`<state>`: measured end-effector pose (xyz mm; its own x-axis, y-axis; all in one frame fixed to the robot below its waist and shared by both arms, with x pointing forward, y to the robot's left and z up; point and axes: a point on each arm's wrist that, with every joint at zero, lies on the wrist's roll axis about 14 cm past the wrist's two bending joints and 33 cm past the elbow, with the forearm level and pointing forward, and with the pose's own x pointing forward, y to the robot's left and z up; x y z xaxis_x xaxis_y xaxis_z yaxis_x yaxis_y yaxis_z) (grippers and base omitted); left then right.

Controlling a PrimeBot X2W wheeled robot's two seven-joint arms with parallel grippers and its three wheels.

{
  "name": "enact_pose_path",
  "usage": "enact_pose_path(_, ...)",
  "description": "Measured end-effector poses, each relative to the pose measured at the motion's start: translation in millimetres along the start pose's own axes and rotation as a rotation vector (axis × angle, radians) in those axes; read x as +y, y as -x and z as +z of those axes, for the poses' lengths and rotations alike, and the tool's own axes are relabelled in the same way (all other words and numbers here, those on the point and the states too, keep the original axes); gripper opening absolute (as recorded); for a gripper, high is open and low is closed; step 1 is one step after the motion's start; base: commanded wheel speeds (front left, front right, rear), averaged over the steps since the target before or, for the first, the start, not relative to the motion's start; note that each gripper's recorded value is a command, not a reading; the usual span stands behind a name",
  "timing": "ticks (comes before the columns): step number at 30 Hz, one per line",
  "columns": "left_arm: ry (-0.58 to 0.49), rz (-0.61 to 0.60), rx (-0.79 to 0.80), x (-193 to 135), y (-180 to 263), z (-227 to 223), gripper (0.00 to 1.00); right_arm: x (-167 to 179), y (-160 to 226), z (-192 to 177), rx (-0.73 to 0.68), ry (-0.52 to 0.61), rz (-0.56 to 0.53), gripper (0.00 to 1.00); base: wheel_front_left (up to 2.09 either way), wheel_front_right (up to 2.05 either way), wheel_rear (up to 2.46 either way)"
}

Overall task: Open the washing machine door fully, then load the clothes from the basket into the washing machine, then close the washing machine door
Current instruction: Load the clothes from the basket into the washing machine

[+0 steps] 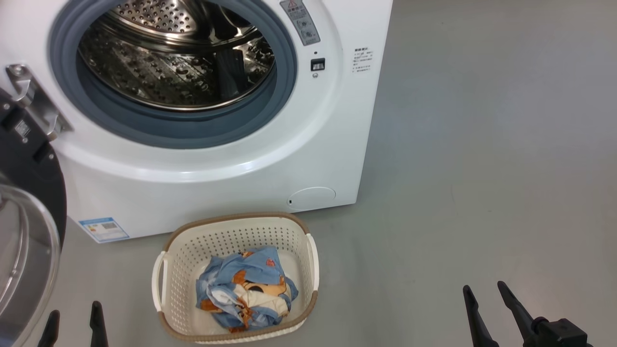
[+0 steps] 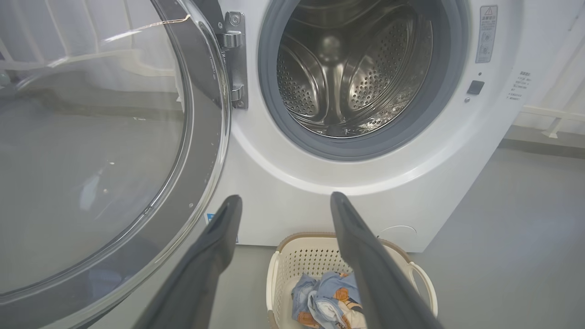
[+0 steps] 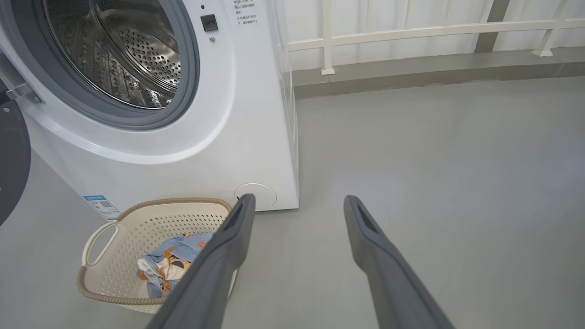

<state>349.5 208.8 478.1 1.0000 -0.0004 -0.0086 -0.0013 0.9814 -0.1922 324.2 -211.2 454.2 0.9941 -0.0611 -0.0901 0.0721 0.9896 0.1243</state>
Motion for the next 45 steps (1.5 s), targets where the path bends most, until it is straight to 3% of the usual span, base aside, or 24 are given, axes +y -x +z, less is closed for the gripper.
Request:
enact_pose_path(13,-0.004,-0.006,0.009,0,-3,-2,1.00,0,-5,-1,0.003,0.000,0.001,1.00,0.87,-0.86,-0.01)
enact_pose_path(30,0.000,-0.020,0.020,-4,-3,-6,1.00,2,-8,-1,0.002,-0.008,0.006,1.00,0.01,-0.01,0.00)
enact_pose_path(45,0.008,-0.101,-0.014,-27,-9,5,1.00,-1,0,4,-0.014,-0.012,-0.008,1.00,0.00,0.00,0.00)
